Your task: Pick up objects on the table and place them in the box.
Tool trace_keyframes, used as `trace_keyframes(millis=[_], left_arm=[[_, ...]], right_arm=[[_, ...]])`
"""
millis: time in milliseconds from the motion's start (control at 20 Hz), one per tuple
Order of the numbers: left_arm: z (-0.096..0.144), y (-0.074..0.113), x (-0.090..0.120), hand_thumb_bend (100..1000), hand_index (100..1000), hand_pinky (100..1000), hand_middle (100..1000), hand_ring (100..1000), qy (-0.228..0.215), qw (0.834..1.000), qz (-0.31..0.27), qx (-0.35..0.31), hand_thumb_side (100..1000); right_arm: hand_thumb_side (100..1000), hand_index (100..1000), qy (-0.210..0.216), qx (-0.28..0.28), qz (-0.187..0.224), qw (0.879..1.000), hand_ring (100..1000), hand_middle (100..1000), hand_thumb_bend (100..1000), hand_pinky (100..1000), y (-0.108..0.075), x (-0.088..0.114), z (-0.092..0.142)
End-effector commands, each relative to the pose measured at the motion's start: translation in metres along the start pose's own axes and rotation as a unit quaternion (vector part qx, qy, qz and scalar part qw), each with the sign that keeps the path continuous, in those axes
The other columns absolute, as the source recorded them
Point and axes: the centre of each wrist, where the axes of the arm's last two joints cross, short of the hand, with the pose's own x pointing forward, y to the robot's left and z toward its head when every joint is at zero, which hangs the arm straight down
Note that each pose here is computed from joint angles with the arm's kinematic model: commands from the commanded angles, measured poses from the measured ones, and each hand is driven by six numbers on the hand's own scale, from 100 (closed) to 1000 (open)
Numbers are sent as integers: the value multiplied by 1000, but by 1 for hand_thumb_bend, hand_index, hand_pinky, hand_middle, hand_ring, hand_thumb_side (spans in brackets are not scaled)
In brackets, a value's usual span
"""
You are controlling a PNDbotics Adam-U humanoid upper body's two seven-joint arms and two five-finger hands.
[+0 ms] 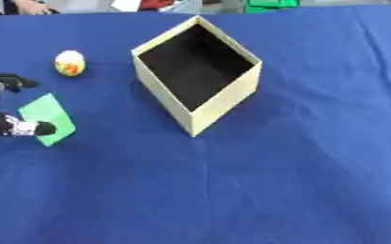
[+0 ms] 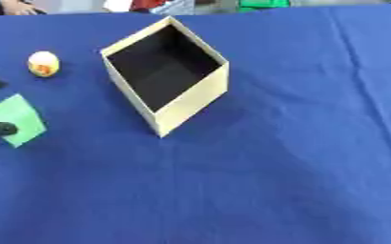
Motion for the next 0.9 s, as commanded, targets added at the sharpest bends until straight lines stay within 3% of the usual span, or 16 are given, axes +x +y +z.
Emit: trace_keyframes(millis=[50,350,900], left_arm=[[4,11,-1,788,982,972,917,920,5,1000,-12,10,839],[2,10,-2,800,985,972,902,924,5,1000,-14,0,765],[-2,11,-5,829,983,963,886,918,20,999,-26,5,786]], right_arm=[[778,808,-14,-5,6,1000,620,614,100,789,-6,5,-7],[779,808,-14,-4,5,1000,619,613,100,789,-6,5,-7],[783,808,-15,-1,5,1000,617,611,100,790,-7,4,-9]])
